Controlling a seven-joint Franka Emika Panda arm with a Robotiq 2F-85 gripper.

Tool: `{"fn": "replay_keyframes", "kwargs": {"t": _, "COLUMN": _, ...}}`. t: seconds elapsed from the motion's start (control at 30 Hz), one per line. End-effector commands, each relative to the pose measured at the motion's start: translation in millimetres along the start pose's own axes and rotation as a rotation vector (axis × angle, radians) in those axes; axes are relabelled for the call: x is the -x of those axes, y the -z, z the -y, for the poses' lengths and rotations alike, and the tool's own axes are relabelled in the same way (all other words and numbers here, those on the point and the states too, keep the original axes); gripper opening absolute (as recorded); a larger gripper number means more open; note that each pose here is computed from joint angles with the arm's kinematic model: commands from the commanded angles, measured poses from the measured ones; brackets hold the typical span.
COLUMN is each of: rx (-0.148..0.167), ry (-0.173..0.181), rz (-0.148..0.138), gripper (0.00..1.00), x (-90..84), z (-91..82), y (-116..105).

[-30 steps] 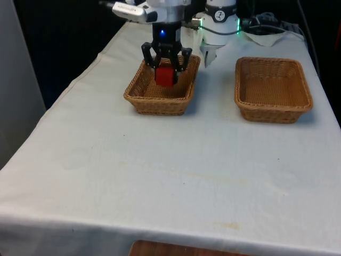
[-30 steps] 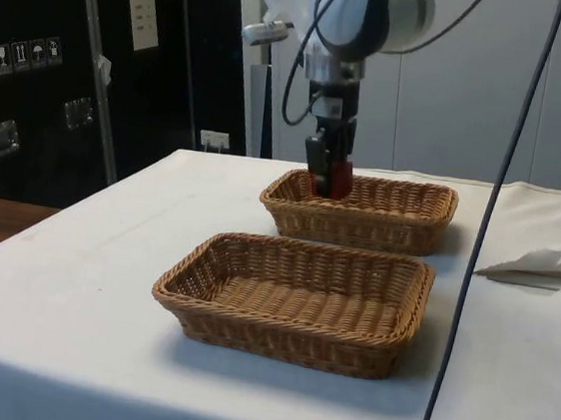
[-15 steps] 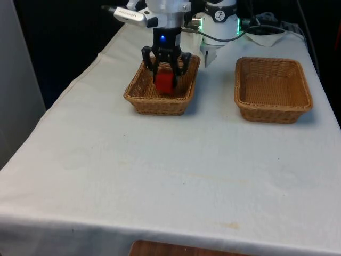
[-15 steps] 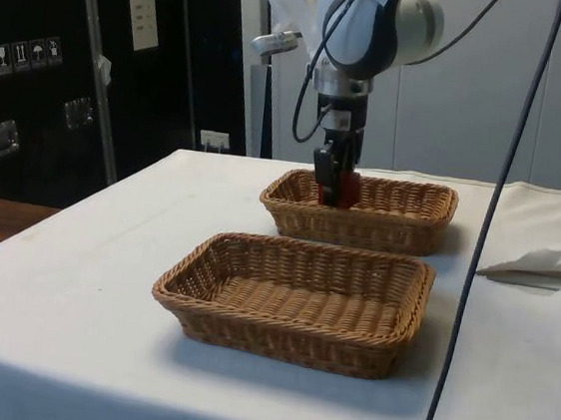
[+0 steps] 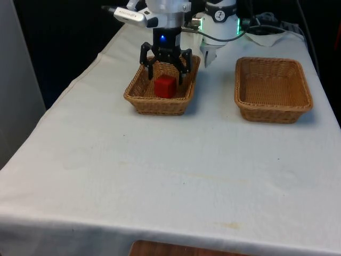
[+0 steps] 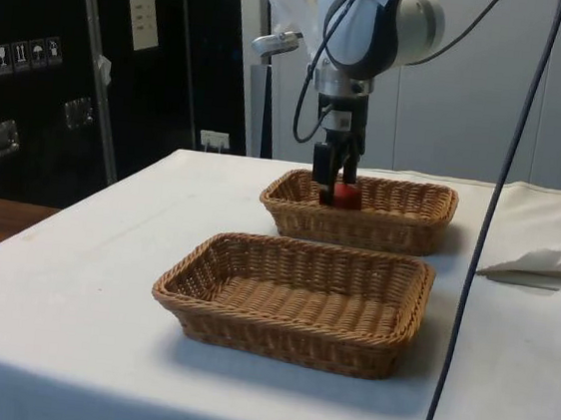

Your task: Pick up the red cube and place it into the right basket.

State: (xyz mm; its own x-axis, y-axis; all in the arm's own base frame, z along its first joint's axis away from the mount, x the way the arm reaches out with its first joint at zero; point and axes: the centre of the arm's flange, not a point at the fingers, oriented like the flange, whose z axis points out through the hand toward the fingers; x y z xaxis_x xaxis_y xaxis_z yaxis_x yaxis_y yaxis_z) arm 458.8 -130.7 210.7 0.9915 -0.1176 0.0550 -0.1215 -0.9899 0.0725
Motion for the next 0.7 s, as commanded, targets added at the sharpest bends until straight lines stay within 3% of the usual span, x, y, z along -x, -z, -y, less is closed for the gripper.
{"fn": "replay_keyframes", "kwargs": {"t": 0.0, "rx": -0.007, "ry": 0.0, "rz": -0.005, "gripper": 1.0, "x": 1.5, "z": 0.1, "y": 2}}
{"fn": "replay_keyframes", "kwargs": {"t": 0.13, "rx": -0.015, "ry": 0.0, "rz": -0.011, "gripper": 1.0, "x": -5.6, "z": 1.0, "y": 14}}
{"fn": "replay_keyframes", "kwargs": {"t": 0.17, "rx": -0.008, "ry": 0.0, "rz": -0.014, "gripper": 1.0, "x": -4.3, "z": 0.9, "y": 8}}
{"fn": "replay_keyframes", "kwargs": {"t": 0.43, "rx": -0.044, "ry": 0.009, "rz": -0.026, "gripper": 1.0, "x": -16.3, "z": 7.9, "y": 33}}
{"fn": "replay_keyframes", "kwargs": {"t": 0.67, "rx": -0.055, "ry": 0.025, "rz": -0.034, "gripper": 1.0, "x": -37.7, "z": 34.1, "y": 51}}
